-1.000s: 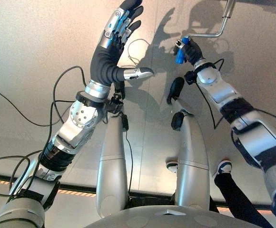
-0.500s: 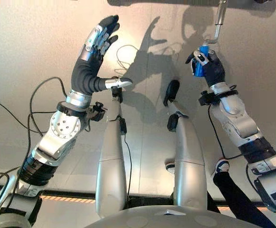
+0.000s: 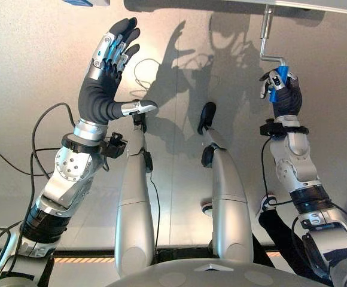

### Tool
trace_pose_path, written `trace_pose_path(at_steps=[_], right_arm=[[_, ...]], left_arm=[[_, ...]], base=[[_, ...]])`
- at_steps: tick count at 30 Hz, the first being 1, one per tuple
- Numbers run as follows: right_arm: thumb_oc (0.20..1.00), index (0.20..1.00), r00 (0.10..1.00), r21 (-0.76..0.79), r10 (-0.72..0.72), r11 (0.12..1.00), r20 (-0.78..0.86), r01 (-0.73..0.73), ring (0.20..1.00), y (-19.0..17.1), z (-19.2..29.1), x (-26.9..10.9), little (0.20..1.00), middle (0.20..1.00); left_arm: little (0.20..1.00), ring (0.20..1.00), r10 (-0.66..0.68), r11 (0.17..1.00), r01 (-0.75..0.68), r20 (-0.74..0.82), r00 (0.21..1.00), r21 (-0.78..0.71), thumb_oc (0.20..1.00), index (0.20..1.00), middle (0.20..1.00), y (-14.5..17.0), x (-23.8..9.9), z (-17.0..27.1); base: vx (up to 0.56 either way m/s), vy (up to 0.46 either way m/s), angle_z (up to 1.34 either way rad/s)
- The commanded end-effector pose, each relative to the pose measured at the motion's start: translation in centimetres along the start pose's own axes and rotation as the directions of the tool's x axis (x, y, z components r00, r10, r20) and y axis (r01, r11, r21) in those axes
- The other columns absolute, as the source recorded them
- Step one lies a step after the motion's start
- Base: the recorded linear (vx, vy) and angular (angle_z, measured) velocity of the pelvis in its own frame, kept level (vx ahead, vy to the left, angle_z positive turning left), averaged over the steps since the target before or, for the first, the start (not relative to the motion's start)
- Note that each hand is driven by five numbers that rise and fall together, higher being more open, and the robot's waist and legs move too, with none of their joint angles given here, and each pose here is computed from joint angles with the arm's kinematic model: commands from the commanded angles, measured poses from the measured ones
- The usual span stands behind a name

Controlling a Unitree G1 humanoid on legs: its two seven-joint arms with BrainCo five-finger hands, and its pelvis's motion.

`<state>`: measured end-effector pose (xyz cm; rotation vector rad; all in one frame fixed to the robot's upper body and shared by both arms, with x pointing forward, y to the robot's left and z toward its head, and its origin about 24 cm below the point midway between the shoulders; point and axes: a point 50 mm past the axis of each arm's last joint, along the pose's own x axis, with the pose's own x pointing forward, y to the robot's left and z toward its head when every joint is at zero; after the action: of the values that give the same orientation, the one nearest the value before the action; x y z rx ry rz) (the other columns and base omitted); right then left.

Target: Raise the hospital bed

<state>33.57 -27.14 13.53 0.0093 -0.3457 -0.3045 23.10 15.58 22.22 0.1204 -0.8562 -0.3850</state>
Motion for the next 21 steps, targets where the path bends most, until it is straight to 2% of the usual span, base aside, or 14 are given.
trace_pose_path(at_steps=[1,4,6,9,13,15,17,18,20,21], right_arm=[[0.200,0.200,0.892,-0.085,-0.451,0.891,-0.036,0.447,0.200,-10.7,1.9,1.2,0.200,0.200],[0.200,0.200,0.864,-0.309,-0.470,0.861,-0.180,0.404,0.200,-12.6,1.0,2.2,0.200,0.200],[0.200,0.200,0.861,-0.355,-0.466,0.855,-0.203,0.379,0.200,-12.8,1.1,2.5,0.200,0.200],[0.200,0.200,0.839,-0.518,-0.449,0.819,-0.309,0.247,0.200,-12.3,0.9,3.4,0.200,0.200],[0.200,0.200,0.837,-0.579,-0.411,0.803,-0.360,0.146,0.200,-10.8,0.4,4.0,0.200,0.200],[0.200,0.200,0.855,-0.596,-0.351,0.801,-0.383,0.061,0.200,-8.5,-0.1,4.6,0.200,0.200],[0.200,0.200,0.862,-0.597,-0.340,0.801,-0.376,0.056,0.200,-8.0,0.0,4.9,0.200,0.200],[0.200,0.200,0.860,-0.607,-0.283,0.794,-0.424,-0.038,0.200,-6.1,-1.3,4.6,0.200,0.200],[0.200,0.200,0.868,-0.603,-0.248,0.795,-0.430,-0.072,0.200,-4.8,-1.6,4.8,0.200,0.200],[0.200,0.200,0.872,-0.576,-0.173,0.805,-0.457,-0.143,0.200,-2.3,-2.1,5.0,0.200,0.200]], left_arm=[[1.000,1.000,-0.069,0.995,0.077,0.131,0.989,-0.062,1.000,1.000,1.000,-1.3,0.2,2.5],[1.000,1.000,-0.120,0.990,0.129,0.135,0.983,-0.059,1.000,1.000,1.000,-2.0,0.8,2.3],[1.000,1.000,-0.127,0.989,0.137,0.141,0.982,-0.059,1.000,1.000,1.000,-2.1,1.0,2.4],[1.000,1.000,-0.159,0.983,0.170,0.159,0.974,-0.062,1.000,1.000,1.000,-2.6,1.7,2.5],[1.000,1.000,-0.160,0.980,0.178,0.177,0.971,-0.093,1.000,1.000,1.000,-3.0,2.1,2.5],[1.000,1.000,-0.160,0.977,0.182,0.188,0.969,-0.107,1.000,1.000,1.000,-3.2,2.2,2.6],[1.000,1.000,-0.154,0.979,0.177,0.196,0.969,-0.106,1.000,1.000,1.000,-3.1,2.4,2.7],[1.000,1.000,-0.145,0.977,0.171,0.190,0.971,-0.126,1.000,1.000,1.000,-3.4,2.4,2.4],[1.000,1.000,-0.134,0.979,0.160,0.192,0.972,-0.127,1.000,1.000,1.000,-3.4,2.5,2.4],[1.000,1.000,-0.119,0.979,0.149,0.200,0.973,-0.139,1.000,1.000,1.000,-3.5,2.9,2.4]], base=[[0.00,0.000,0.00],[0.00,0.005,-0.01],[0.00,0.000,0.00],[0.00,0.000,0.00],[0.02,-0.029,0.01],[0.01,0.014,0.02],[0.01,0.020,0.06],[0.03,0.037,0.08],[0.02,0.037,0.06],[0.02,0.025,0.05]])
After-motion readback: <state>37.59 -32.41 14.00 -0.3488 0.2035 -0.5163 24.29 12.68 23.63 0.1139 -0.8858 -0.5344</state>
